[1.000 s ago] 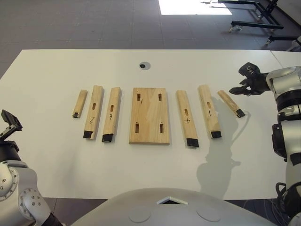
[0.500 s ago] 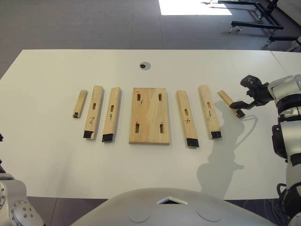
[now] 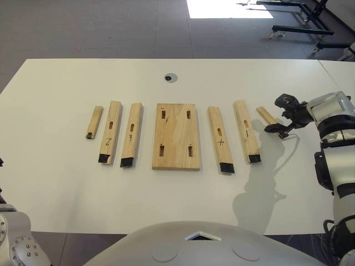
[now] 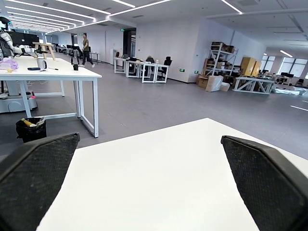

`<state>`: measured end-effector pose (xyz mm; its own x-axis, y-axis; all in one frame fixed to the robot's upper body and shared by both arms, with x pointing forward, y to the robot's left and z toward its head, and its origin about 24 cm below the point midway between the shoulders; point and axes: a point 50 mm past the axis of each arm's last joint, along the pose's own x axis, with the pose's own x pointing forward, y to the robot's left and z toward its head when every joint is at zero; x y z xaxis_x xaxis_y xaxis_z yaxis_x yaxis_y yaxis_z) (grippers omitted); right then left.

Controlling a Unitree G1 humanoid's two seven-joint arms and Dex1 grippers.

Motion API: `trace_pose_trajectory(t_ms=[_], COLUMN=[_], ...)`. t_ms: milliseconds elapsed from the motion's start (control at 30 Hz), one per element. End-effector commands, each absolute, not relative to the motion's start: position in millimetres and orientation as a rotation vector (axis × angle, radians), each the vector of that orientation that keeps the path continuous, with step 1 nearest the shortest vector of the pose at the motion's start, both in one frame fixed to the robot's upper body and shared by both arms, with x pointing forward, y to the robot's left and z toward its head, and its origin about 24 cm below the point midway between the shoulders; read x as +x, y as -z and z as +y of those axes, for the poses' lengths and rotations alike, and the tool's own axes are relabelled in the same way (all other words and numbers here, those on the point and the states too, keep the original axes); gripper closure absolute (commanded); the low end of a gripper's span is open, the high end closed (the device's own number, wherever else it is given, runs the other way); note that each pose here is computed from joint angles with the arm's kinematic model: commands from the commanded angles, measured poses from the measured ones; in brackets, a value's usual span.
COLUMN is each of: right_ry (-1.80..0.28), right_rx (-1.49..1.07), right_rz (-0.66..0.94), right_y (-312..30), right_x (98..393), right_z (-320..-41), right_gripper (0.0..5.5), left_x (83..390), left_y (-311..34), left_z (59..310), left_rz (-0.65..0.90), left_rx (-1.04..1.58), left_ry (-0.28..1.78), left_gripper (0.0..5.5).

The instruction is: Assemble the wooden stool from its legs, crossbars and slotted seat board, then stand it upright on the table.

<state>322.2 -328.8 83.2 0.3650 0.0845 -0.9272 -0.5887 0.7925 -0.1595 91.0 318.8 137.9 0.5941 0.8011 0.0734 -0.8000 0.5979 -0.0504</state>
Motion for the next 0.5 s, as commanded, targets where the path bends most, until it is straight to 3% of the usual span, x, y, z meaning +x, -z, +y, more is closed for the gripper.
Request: trace_pose_trajectory(t_ms=[33,500], right_ry=[-0.454,-0.456], right_rx=[-0.523,-0.555], right_rz=[1.176,1.188], right_y=[-64.5,-51.0], right_x=[312.6,307.9], right_z=[-329.3,-326.0], right_gripper=[1.15,3.26], left_x=[93.0,98.8], left_y=[-138.1,-138.9], left_z=[318.8,318.7], left_rz=[-0.091,-0.092], left_rx=[-0.008,-0.002], left_ry=[-0.923,-0.903], left_gripper=[0.10,0.10])
